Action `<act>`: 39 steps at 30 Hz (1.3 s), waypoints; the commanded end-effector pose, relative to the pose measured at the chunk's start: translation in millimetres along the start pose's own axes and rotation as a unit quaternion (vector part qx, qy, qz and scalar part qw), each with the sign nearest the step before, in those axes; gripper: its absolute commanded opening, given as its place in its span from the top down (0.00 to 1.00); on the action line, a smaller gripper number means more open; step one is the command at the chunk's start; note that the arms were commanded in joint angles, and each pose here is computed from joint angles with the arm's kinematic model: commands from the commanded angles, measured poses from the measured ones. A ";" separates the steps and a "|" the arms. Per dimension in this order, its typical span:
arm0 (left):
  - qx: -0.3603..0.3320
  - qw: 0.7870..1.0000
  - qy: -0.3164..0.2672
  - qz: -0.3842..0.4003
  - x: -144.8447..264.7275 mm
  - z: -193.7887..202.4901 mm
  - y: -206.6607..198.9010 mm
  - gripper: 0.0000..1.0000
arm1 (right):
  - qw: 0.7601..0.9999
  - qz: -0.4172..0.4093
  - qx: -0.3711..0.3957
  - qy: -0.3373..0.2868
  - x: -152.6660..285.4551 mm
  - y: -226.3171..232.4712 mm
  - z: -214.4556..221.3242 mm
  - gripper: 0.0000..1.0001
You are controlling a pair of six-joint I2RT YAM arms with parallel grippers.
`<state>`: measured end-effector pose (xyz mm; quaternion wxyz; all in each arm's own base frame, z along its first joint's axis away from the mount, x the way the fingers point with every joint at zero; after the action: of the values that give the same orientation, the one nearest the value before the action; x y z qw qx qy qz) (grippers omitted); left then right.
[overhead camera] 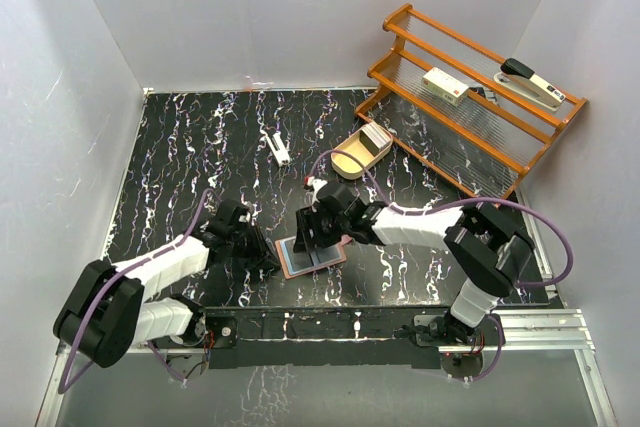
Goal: Put the credit cards into the card holder
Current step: Insert the credit card into the card holder, then pick up the credit card from the storage box.
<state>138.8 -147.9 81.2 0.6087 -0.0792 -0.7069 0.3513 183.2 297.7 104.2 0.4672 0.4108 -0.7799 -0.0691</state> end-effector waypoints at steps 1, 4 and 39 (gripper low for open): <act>-0.012 0.999 -0.024 -0.025 13.8 -3.7 -3.4 1.00 | 0.997 0.042 0.049 -0.047 27.8 7.9 -43.4 0.44; -0.011 0.999 -0.034 -0.040 18.2 -4.4 -2.0 0.99 | 0.992 0.088 0.070 -0.065 43.0 1.3 -63.9 0.42; -0.194 0.969 -0.141 0.056 107.6 -21.2 -68.6 0.01 | 0.840 0.521 0.145 -0.045 79.5 -207.0 -209.3 0.37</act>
<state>157.1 -136.1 208.3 0.4544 -0.1789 -0.8307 0.2672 432.0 164.2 155.0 0.3657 0.0210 -0.8884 0.2766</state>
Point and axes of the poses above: each gripper's point midway between its finger pads, its own x axis back along the fingers, its own y axis along the line the jaws close on, z = x × y, the point moved 8 cm from there along x, back along the fingers, and after that the axes turned 6 degrees about x, right-handed, at the moved point
